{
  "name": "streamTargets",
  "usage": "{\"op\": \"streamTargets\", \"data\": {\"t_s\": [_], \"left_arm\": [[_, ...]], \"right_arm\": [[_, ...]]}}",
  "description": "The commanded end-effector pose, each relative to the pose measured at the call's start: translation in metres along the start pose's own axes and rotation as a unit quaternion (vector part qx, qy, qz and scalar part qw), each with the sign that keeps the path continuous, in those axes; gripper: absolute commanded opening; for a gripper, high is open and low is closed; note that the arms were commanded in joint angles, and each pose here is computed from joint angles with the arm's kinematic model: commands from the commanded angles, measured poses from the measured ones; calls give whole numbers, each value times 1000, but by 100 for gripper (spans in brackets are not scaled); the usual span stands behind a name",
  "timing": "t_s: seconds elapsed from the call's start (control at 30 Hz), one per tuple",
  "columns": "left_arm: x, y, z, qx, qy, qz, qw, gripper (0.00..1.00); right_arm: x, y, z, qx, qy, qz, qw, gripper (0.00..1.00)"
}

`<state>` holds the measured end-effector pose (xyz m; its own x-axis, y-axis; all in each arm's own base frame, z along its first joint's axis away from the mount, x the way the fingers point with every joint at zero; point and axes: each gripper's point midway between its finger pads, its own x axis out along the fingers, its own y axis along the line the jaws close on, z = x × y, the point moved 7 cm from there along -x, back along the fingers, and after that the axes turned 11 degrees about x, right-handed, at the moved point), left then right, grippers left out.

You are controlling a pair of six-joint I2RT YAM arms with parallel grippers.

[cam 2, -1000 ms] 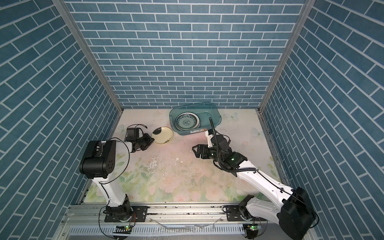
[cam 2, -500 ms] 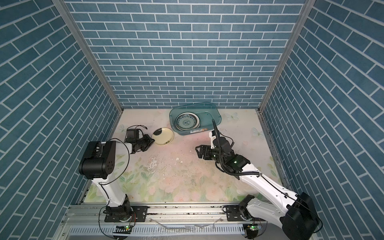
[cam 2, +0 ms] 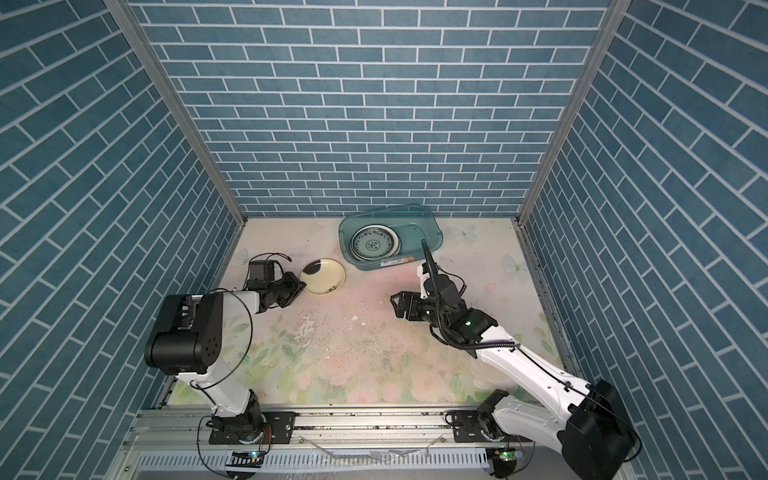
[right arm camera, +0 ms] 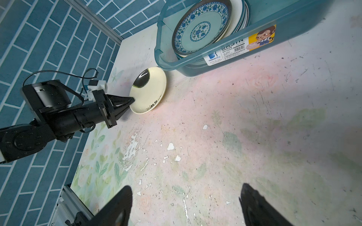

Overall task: Place the plates into the plastic bin on the countertop
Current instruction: Pick up the plate from the top-left of the table.

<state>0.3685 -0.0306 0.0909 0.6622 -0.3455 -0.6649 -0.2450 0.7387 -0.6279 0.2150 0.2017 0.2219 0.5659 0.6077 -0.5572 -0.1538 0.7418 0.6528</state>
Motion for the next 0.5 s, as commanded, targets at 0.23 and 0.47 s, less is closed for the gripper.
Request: {"op": "streamTargets", "data": {"t_s": [0.23,0.47], "left_arm": [[-37,-25,15,33,-43,-6,998,0],[-53,-41,19,45,-61,-23,997,0]], "right_arm": [[-6,11,10,4,-17,14,1000,86],[-8,10,12,3,-28,12,1000,87]]}}
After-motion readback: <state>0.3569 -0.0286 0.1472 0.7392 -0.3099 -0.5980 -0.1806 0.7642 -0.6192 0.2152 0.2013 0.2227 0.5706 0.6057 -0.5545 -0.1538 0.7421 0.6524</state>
